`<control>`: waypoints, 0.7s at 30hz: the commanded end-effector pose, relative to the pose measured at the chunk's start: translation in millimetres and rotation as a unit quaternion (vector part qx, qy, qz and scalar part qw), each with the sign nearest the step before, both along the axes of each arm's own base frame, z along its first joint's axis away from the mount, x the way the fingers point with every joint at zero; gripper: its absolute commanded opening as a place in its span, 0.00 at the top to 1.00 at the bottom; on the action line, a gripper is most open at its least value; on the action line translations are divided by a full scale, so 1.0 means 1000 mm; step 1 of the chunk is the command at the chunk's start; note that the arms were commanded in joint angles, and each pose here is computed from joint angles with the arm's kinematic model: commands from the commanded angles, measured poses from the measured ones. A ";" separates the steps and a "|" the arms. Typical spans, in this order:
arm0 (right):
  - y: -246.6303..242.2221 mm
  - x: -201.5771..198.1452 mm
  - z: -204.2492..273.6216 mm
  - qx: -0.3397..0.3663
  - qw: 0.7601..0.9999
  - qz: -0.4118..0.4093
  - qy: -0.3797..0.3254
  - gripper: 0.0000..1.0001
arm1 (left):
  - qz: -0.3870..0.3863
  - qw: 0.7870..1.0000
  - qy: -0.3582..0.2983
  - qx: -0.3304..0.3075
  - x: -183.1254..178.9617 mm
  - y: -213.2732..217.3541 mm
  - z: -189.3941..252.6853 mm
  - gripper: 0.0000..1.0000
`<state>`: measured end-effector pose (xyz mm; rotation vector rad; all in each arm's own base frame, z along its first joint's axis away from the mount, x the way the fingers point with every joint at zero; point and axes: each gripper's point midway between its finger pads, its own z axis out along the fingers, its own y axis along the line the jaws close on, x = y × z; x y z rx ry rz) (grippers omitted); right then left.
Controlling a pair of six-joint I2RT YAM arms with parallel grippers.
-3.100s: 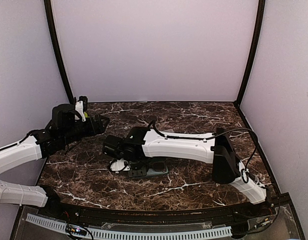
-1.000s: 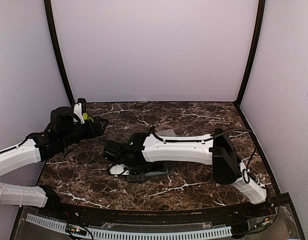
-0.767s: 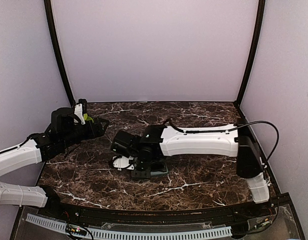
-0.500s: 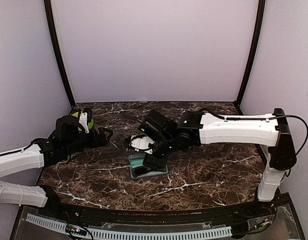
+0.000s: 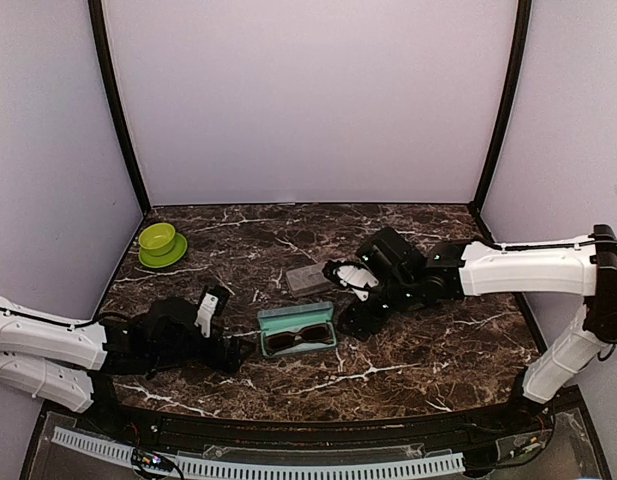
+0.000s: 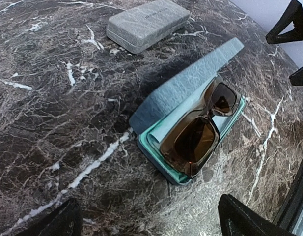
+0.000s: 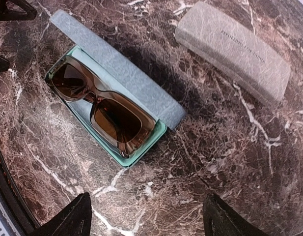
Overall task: Organize the sunglasses
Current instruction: Place the sunglasses in the sunglasses case.
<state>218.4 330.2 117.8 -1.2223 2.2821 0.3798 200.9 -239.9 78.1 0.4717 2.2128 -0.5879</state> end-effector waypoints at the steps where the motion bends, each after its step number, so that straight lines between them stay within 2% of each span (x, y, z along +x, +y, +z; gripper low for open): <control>1: 0.005 0.003 -0.007 0.050 0.998 -0.031 0.025 0.22 | -0.021 0.999 -0.025 0.016 -0.001 -0.015 -0.005 0.01; 13: 0.003 0.004 -0.025 0.046 0.997 -0.039 0.038 0.22 | -0.076 0.992 -0.028 0.095 0.005 -0.047 -0.023 0.02; 21: -0.001 0.004 -0.027 0.041 0.998 -0.041 0.034 0.22 | -0.095 0.989 -0.020 0.114 0.010 -0.062 -0.029 0.07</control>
